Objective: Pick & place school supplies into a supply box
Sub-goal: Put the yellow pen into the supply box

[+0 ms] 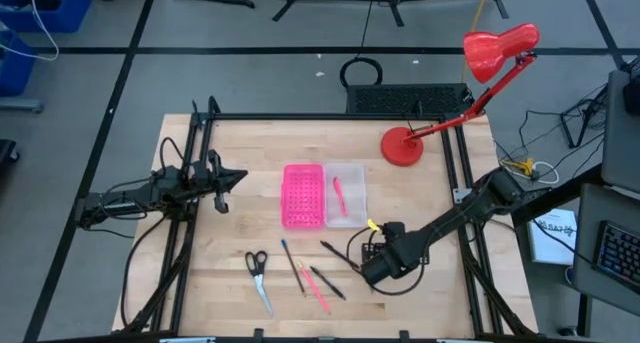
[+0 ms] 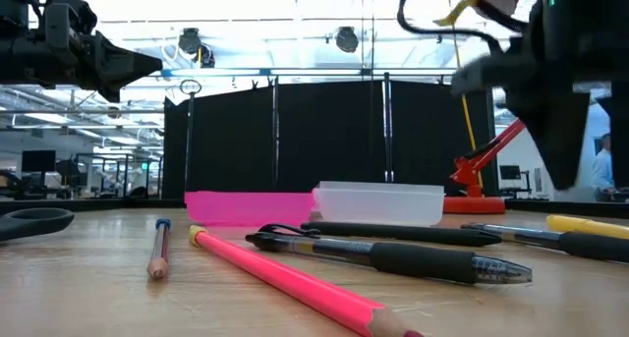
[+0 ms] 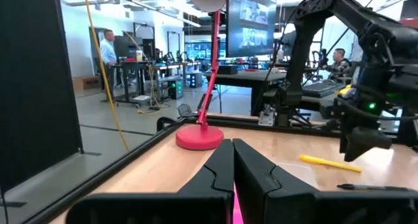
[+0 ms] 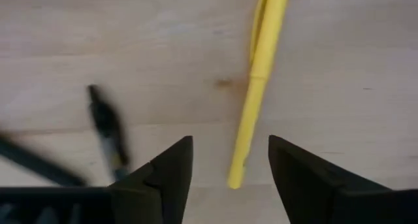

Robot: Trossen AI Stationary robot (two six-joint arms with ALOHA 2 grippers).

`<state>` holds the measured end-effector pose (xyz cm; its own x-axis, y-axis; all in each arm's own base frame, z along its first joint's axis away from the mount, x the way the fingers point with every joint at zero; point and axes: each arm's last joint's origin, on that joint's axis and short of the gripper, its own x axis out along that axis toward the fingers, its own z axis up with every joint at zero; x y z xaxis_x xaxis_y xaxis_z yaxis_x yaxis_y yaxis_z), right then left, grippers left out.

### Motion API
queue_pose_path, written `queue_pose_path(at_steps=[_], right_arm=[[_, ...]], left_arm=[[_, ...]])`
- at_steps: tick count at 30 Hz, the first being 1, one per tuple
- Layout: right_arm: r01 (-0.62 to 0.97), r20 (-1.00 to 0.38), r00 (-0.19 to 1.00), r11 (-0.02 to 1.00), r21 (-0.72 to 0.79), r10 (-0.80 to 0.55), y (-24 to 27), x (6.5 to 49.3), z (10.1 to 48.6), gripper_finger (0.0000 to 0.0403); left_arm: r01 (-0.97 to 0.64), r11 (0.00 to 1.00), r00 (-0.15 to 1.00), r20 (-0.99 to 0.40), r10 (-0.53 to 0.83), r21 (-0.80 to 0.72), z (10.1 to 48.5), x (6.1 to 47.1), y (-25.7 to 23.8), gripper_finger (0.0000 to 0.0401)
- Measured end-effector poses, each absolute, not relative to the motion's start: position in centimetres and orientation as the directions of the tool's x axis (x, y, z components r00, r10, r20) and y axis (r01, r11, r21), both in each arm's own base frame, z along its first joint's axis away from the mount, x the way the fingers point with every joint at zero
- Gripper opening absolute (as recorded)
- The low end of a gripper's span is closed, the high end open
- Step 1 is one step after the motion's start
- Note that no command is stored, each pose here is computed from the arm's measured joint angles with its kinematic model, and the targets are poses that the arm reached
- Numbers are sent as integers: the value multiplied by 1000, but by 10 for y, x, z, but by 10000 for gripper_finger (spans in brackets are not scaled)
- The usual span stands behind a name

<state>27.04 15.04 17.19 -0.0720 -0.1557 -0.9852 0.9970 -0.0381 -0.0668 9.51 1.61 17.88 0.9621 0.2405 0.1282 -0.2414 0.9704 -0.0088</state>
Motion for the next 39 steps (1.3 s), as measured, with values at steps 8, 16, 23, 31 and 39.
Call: queue_pose_path(at_steps=[8,16,23,31,39], right_arm=[[997,-995,-61,-53,-57,-80,142,259,135,174],[994,-994,-102,-46,-101,-28,132,238,106,137],[993,-994,-108,52,-108,8,130,238,103,72],[987,-995,-103,129,-100,14,127,240,103,19],[985,-998,15,175,4,-61,128,236,120,18]], left_arm=[[-242,970,962,128,240,2,179,95,16,8],[-238,971,964,125,236,1,178,95,16,8],[-237,972,966,107,235,3,177,95,16,8],[-225,974,969,103,227,-23,176,96,16,8],[-226,974,968,102,227,-27,176,96,16,8]])
